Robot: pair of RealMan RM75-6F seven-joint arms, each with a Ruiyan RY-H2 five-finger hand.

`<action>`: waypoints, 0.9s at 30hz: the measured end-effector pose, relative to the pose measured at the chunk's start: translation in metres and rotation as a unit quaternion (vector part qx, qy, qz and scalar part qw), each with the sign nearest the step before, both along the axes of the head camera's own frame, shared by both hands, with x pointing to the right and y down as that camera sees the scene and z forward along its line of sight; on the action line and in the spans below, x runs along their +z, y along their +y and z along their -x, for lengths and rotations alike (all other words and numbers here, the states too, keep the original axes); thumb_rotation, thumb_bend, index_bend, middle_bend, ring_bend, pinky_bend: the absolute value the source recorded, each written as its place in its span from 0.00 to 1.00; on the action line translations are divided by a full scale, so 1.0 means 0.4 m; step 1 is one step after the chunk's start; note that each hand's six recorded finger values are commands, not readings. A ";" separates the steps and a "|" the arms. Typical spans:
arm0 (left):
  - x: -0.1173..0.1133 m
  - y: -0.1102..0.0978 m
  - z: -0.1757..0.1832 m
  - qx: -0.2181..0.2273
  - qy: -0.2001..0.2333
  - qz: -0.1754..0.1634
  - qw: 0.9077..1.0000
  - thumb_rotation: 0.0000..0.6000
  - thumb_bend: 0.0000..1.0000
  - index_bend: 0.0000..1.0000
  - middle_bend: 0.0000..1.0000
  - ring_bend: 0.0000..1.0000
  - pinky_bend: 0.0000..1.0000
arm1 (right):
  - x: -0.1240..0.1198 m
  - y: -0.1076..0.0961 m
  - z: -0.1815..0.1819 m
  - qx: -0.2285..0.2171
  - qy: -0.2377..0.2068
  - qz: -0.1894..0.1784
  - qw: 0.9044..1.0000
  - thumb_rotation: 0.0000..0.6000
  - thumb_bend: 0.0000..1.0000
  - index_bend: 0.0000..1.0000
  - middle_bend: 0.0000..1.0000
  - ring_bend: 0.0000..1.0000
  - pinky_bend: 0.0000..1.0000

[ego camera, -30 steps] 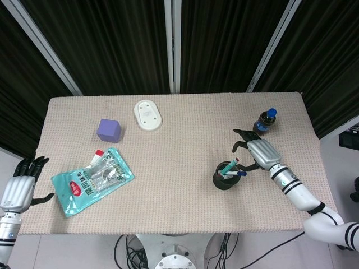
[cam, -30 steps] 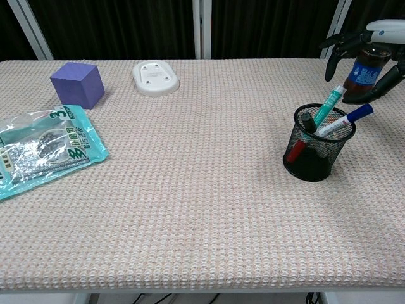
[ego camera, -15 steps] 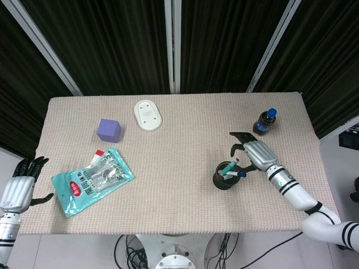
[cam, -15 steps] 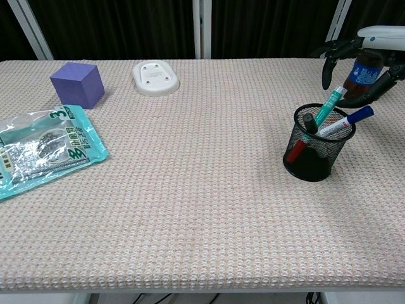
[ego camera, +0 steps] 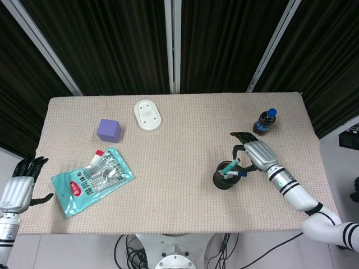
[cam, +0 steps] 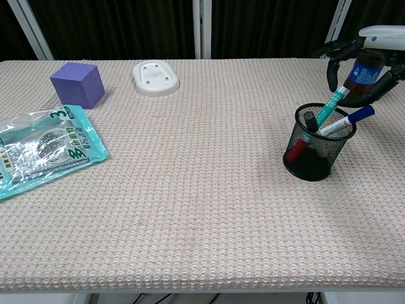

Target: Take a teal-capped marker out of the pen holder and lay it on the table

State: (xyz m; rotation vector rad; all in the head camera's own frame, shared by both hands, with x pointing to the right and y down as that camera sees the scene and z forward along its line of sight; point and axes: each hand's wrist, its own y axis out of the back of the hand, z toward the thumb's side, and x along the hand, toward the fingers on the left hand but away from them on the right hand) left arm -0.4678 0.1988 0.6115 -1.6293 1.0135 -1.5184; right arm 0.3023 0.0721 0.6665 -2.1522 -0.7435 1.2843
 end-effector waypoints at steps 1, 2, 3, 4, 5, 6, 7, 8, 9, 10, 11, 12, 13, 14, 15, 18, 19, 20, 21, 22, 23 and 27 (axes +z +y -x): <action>0.000 0.000 0.000 0.000 0.000 0.000 1.000 1.00 0.13 0.11 0.06 0.00 0.00 | 0.000 0.000 -0.001 0.000 0.001 0.000 1.000 1.00 0.23 0.55 0.08 0.00 0.00; 0.001 0.000 0.000 0.000 0.000 0.001 1.000 1.00 0.13 0.11 0.06 0.00 0.00 | 0.000 0.001 0.000 0.000 0.001 0.001 1.000 1.00 0.22 0.55 0.08 0.00 0.00; 0.001 0.000 0.000 0.000 0.000 0.001 1.000 1.00 0.13 0.11 0.06 0.00 0.00 | 0.000 0.001 0.000 -0.001 0.002 0.002 1.000 1.00 0.22 0.55 0.08 0.00 0.00; 0.001 0.000 0.000 0.000 0.000 0.001 1.000 1.00 0.13 0.11 0.06 0.00 0.00 | 0.001 0.002 0.001 -0.001 0.002 0.002 1.000 1.00 0.22 0.55 0.08 0.00 0.00; 0.001 0.000 0.000 0.000 0.000 0.001 1.000 1.00 0.13 0.11 0.06 0.00 0.00 | 0.001 0.003 0.001 -0.002 0.002 0.002 1.000 1.00 0.23 0.55 0.08 0.00 0.00; 0.001 0.000 -0.001 0.000 0.001 0.001 1.000 1.00 0.13 0.11 0.06 0.00 0.00 | 0.001 0.003 0.002 -0.002 0.002 0.002 1.000 1.00 0.23 0.55 0.08 0.00 0.00; 0.001 0.000 -0.001 0.000 0.001 0.001 1.000 1.00 0.13 0.11 0.06 0.00 0.00 | 0.001 0.003 0.002 -0.002 0.002 0.002 1.000 1.00 0.23 0.55 0.08 0.00 0.00; 0.001 0.000 -0.001 0.000 0.001 0.001 1.000 1.00 0.13 0.11 0.06 0.00 0.00 | 0.001 0.003 0.001 -0.001 0.002 0.002 1.000 1.00 0.23 0.55 0.08 0.00 0.00; 0.000 0.000 -0.001 0.000 0.001 0.001 1.000 1.00 0.13 0.11 0.06 0.00 0.00 | 0.001 0.003 0.000 -0.001 0.003 0.002 1.000 1.00 0.23 0.55 0.09 0.00 0.00; 0.000 0.000 -0.001 0.000 0.001 0.001 1.000 1.00 0.13 0.11 0.06 0.00 0.00 | 0.001 0.003 0.000 -0.001 0.003 0.001 1.000 1.00 0.23 0.55 0.09 0.00 0.00; -0.001 0.000 0.000 0.000 0.001 0.000 1.000 1.00 0.13 0.11 0.06 0.00 0.00 | 0.001 0.003 -0.001 0.000 0.003 0.001 1.000 1.00 0.24 0.55 0.10 0.00 0.00; -0.001 0.000 0.000 0.000 0.002 0.000 1.000 1.00 0.13 0.11 0.06 0.00 0.00 | -0.001 0.002 -0.002 0.001 0.002 -0.001 1.000 1.00 0.24 0.56 0.10 0.00 0.00; -0.001 0.000 0.000 -0.001 0.002 0.000 1.000 1.00 0.13 0.11 0.06 0.00 0.00 | -0.002 0.001 -0.002 0.002 0.000 -0.003 1.000 1.00 0.26 0.58 0.11 0.00 0.00; -0.001 0.000 0.000 -0.001 0.002 0.000 1.000 1.00 0.13 0.11 0.06 0.00 0.00 | -0.004 0.001 -0.002 0.003 -0.001 -0.005 1.000 1.00 0.27 0.59 0.11 0.00 0.00; -0.001 0.001 0.000 -0.001 0.003 0.001 1.000 1.00 0.13 0.11 0.06 0.00 0.00 | -0.007 -0.001 -0.001 0.005 -0.004 -0.009 1.000 1.00 0.29 0.61 0.12 0.00 0.00; 0.000 0.001 0.000 -0.001 0.004 0.002 1.000 1.00 0.13 0.11 0.06 0.00 0.00 | -0.016 -0.003 -0.002 0.007 -0.009 -0.016 1.000 1.00 0.31 0.65 0.13 0.00 0.00; 0.000 0.000 0.000 -0.001 0.004 0.002 1.000 1.00 0.13 0.11 0.06 0.00 0.00 | -0.018 -0.003 -0.002 0.007 -0.010 -0.017 1.000 1.00 0.31 0.66 0.13 0.00 0.00; 0.000 0.000 0.000 -0.001 0.005 0.001 1.000 1.00 0.13 0.11 0.06 0.00 0.00 | -0.021 -0.004 -0.002 0.007 -0.011 -0.018 1.000 1.00 0.32 0.67 0.13 0.00 0.00; -0.001 0.000 -0.001 -0.001 0.005 0.001 1.000 1.00 0.13 0.11 0.06 0.00 0.00 | -0.025 -0.004 -0.002 0.007 -0.012 -0.020 1.000 1.00 0.32 0.67 0.13 0.00 0.00; -0.001 0.000 -0.001 -0.001 0.005 0.001 1.000 1.00 0.13 0.11 0.06 0.00 0.00 | -0.028 -0.004 -0.002 0.007 -0.013 -0.021 1.000 1.00 0.32 0.68 0.13 0.00 0.00; -0.002 0.000 -0.001 -0.001 0.005 0.001 1.000 1.00 0.13 0.11 0.06 0.00 0.00 | -0.032 -0.004 -0.002 0.007 -0.014 -0.023 1.000 1.00 0.32 0.68 0.13 0.00 0.00; -0.005 -0.002 -0.001 -0.002 0.008 0.000 1.000 1.00 0.13 0.11 0.06 0.00 0.00 | -0.053 -0.005 0.000 0.007 -0.022 -0.033 0.999 1.00 0.33 0.72 0.15 0.00 0.00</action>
